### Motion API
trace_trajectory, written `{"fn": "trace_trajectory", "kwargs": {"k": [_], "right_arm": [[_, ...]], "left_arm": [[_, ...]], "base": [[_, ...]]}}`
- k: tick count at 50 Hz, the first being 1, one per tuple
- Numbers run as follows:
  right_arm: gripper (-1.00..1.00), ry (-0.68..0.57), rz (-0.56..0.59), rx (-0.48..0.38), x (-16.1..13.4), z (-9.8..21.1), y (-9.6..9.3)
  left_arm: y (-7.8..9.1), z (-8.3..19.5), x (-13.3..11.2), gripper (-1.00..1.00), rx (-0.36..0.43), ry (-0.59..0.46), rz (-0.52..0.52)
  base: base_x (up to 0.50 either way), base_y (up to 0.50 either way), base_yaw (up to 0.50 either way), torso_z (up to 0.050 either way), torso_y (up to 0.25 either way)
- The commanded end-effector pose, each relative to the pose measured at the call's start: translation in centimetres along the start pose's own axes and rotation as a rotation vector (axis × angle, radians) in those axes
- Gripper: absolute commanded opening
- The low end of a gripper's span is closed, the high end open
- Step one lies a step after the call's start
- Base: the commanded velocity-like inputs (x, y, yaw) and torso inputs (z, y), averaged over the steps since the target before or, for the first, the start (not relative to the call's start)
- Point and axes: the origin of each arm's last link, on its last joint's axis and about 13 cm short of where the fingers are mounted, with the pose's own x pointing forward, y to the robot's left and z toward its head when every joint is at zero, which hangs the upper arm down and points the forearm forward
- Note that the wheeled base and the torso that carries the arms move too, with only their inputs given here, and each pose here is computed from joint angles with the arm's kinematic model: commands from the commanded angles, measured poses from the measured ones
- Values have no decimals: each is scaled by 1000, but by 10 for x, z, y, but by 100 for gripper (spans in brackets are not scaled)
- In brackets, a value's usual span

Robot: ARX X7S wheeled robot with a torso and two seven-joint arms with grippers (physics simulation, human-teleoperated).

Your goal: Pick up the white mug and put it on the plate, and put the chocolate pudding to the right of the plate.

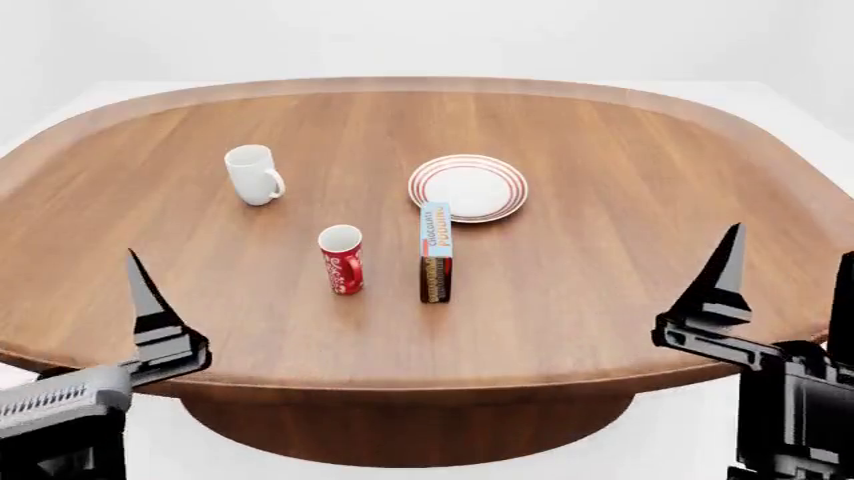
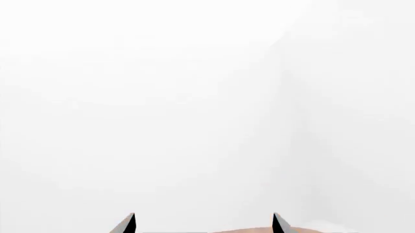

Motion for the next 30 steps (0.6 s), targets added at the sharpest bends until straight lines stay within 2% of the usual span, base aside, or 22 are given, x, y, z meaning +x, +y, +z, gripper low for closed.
{"fn": "trace_trajectory", "kwargs": {"k": [1, 8, 12, 30], "right_arm": [[100, -244, -8, -23, 4, 42, -8], [100, -301, 6, -3, 3, 51, -10], [100, -323, 19, -14, 2, 55, -9], [100, -368, 44, -32, 0, 65, -5]], "left_arm": [[27, 35, 1, 100, 28, -197, 139], [37, 39, 0, 100, 36, -221, 186], [42, 44, -1, 100, 40, -240, 213], [41, 58, -6, 100, 51, -328, 224]], "base": [[0, 0, 0, 0, 0], [138, 0, 0, 0, 0], [500, -15, 0, 0, 0], [500, -15, 0, 0, 0]]}}
